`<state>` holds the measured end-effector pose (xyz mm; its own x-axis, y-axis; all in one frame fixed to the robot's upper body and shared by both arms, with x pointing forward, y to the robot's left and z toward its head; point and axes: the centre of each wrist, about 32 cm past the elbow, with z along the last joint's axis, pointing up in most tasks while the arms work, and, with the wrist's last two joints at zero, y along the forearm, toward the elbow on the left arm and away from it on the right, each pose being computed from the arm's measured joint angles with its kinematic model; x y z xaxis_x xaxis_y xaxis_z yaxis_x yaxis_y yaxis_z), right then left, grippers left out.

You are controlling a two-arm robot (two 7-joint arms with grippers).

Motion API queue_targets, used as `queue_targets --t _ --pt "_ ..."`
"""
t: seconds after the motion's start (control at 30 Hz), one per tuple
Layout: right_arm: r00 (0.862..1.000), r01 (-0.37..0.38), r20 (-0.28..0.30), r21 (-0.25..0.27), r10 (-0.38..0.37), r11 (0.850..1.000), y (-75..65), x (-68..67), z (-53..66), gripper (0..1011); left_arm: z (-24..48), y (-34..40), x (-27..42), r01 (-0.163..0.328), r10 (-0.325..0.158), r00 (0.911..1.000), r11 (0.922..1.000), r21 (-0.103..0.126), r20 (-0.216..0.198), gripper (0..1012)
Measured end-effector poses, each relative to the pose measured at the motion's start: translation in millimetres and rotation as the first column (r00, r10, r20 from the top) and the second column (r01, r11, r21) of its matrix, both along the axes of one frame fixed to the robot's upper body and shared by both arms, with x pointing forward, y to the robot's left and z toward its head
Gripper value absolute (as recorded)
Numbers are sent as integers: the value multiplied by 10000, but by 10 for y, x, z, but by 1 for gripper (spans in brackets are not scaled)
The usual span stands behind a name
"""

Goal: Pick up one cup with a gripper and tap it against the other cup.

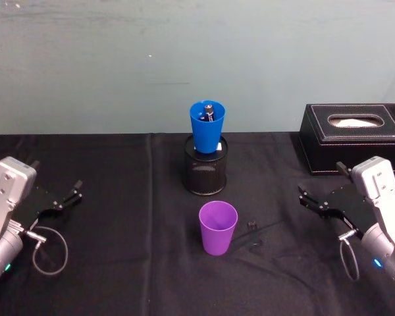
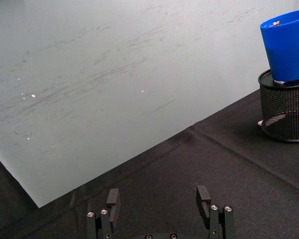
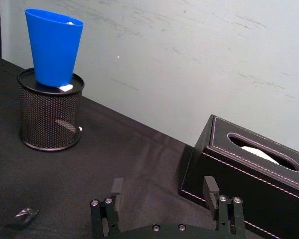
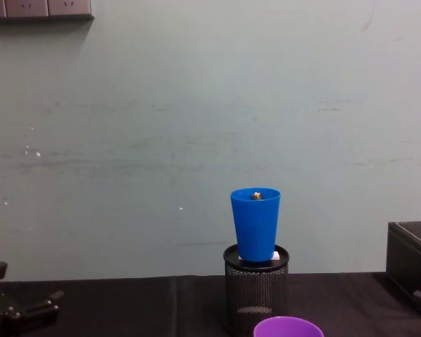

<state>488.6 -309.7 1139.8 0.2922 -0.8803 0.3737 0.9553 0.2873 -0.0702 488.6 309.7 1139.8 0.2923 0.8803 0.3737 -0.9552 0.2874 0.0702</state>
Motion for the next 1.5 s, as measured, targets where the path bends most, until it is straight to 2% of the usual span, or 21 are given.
queue_targets --t 1.33,1.5 --pt "10000 -1 0 0 1 10000 0 0 0 1002 0 0 0 0 0 10000 10000 0 0 1000" --pt "9991 -273 337 98 269 9996 -28 29 57 1002 0 0 0 0 0 10000 10000 0 1 1000"
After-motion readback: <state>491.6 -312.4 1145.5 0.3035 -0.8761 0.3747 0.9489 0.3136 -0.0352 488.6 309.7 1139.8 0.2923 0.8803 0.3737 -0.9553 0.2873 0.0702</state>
